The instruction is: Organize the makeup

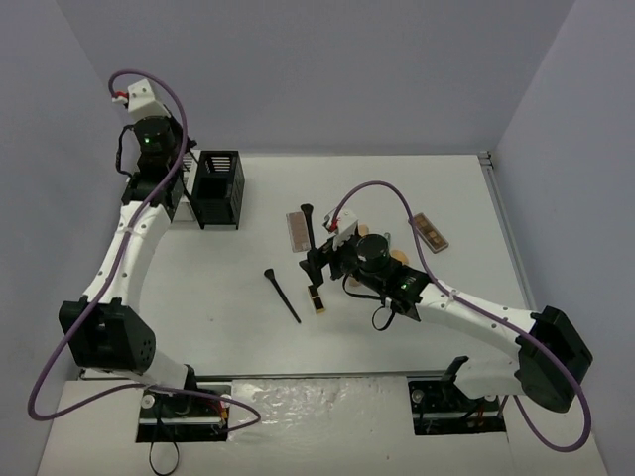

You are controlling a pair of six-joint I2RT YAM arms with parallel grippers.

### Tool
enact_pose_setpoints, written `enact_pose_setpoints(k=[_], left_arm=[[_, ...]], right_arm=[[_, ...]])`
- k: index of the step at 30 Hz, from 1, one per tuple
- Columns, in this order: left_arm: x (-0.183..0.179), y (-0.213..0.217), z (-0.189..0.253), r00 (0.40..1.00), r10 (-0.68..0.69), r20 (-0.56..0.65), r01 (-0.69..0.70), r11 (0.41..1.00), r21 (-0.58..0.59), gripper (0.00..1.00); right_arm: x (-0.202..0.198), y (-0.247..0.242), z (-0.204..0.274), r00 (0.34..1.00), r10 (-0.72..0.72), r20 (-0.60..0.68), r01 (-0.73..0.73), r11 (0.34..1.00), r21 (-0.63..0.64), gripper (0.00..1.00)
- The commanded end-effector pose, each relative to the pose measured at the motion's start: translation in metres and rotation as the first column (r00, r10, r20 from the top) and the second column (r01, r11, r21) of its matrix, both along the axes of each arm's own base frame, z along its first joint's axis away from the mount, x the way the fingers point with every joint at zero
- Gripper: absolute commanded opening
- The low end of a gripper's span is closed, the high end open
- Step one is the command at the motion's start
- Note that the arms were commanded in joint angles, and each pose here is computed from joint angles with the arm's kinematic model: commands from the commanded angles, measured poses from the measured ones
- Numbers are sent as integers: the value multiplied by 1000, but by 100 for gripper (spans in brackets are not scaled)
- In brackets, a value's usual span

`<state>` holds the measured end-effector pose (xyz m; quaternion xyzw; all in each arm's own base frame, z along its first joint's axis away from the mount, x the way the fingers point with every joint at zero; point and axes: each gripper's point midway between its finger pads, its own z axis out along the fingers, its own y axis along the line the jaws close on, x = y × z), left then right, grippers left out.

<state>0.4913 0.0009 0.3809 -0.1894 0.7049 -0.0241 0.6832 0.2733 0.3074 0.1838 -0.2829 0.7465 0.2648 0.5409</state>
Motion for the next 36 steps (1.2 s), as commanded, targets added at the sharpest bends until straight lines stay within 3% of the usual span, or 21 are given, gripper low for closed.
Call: enact_pose_setpoints(k=[1, 5, 13, 22, 28, 33, 36], left_arm=[[39, 54, 53, 984, 72, 163, -80, 996, 47, 0], [68, 81, 62, 965, 96, 243, -110, 993, 47, 0], [129, 119, 22, 951, 146, 271, -164, 985, 44, 0], [172, 125, -38, 970, 123, 208, -131, 991, 28, 2], [178, 122, -69, 986, 100, 137, -106, 994, 36, 18], [167, 116, -67, 991, 78, 105, -83, 996, 46, 61], [146, 114, -36, 986, 85, 141, -92, 995, 43, 75]], right_arm=[[10, 1, 1, 999, -23, 32, 23, 1000, -15, 89], [9, 8, -8, 1000, 5, 16, -4, 1000, -27, 88], [6, 18, -33, 998, 51, -42, -54, 996, -76, 88], [4, 32, -55, 990, 82, -117, -94, 990, -107, 87], [5, 41, -56, 989, 75, -129, -91, 988, -121, 85], [-4, 47, -64, 988, 70, -141, -94, 980, -173, 84], [-9, 52, -68, 987, 55, -152, -84, 977, -194, 82]])
